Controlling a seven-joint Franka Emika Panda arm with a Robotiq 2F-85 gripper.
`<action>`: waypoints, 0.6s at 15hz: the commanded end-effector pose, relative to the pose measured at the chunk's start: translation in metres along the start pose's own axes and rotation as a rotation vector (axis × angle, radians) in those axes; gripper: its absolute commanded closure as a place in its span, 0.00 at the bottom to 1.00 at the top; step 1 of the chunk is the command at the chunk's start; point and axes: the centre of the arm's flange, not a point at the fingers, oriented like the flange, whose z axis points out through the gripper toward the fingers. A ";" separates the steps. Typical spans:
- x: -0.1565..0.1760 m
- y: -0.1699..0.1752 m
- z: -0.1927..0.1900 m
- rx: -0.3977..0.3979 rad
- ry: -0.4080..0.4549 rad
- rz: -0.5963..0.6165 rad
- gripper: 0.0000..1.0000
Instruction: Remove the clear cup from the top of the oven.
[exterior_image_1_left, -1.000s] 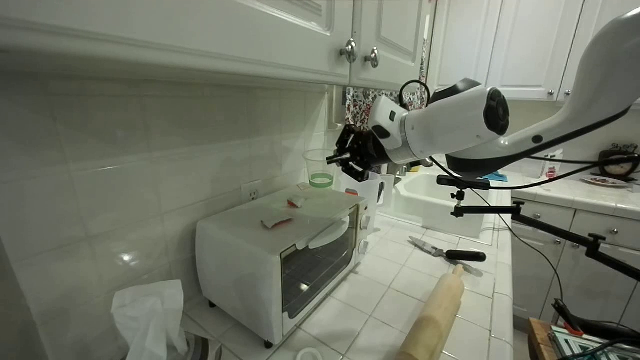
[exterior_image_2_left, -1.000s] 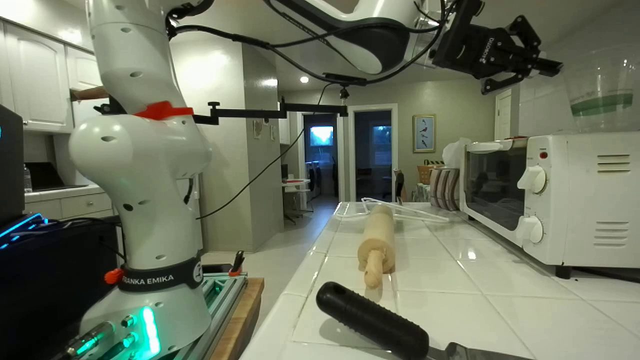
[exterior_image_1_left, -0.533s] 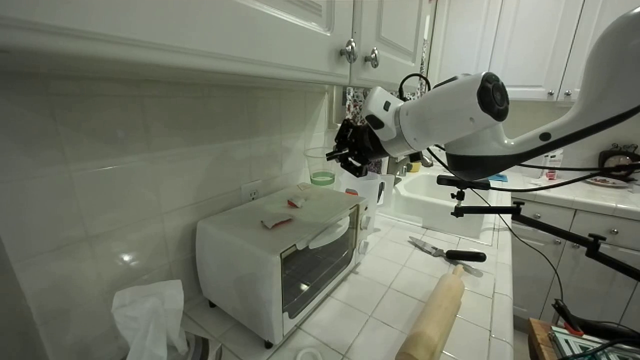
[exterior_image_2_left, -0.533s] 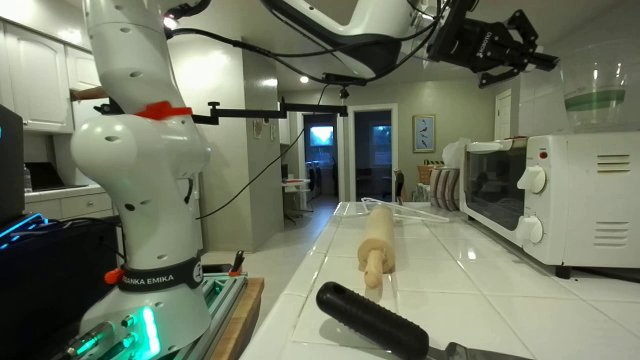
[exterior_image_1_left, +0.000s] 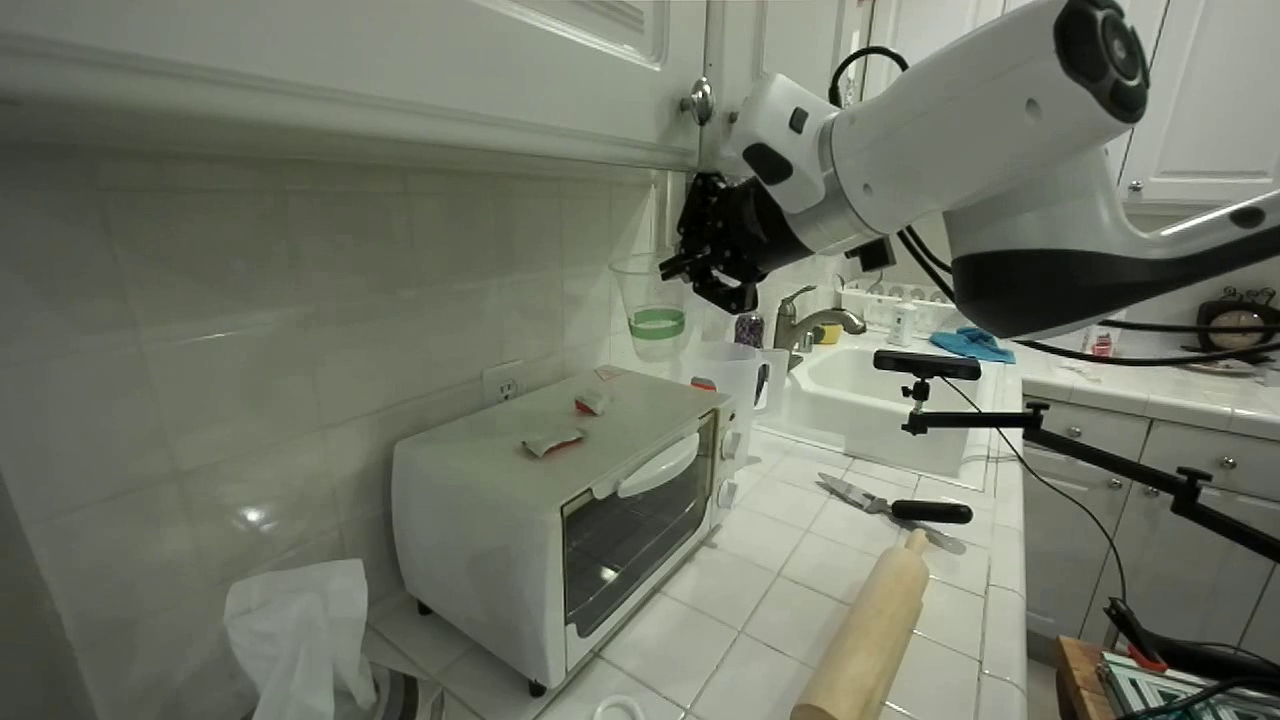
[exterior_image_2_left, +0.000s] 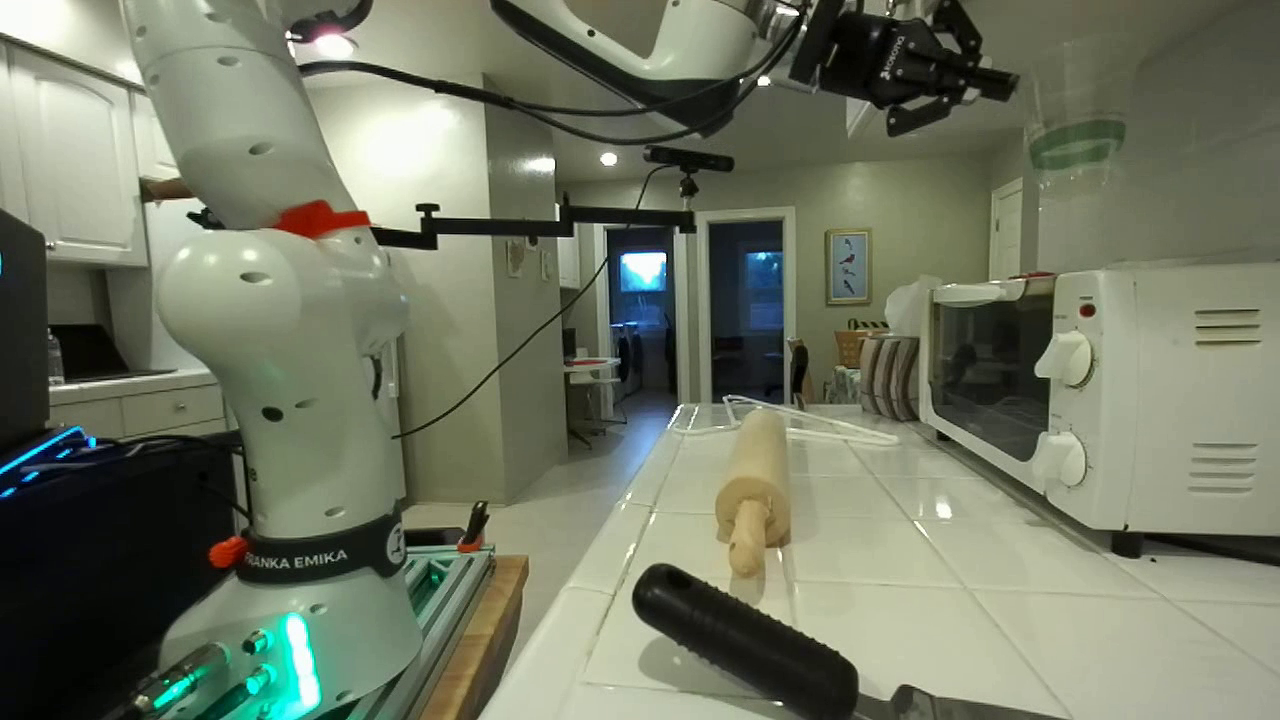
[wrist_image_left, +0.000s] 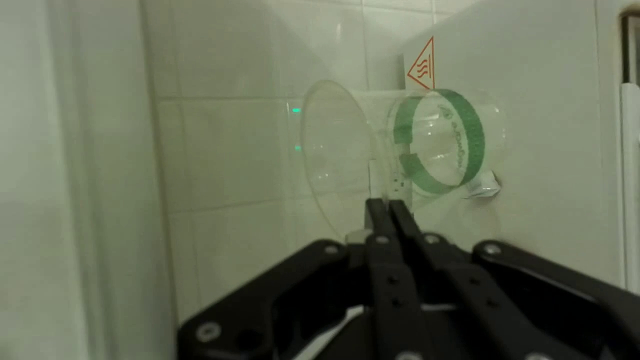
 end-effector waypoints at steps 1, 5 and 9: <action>0.000 0.003 -0.025 0.014 -0.054 -0.056 0.99; 0.000 -0.008 -0.037 0.014 -0.032 -0.042 0.99; -0.006 -0.026 -0.042 0.039 0.000 -0.037 0.99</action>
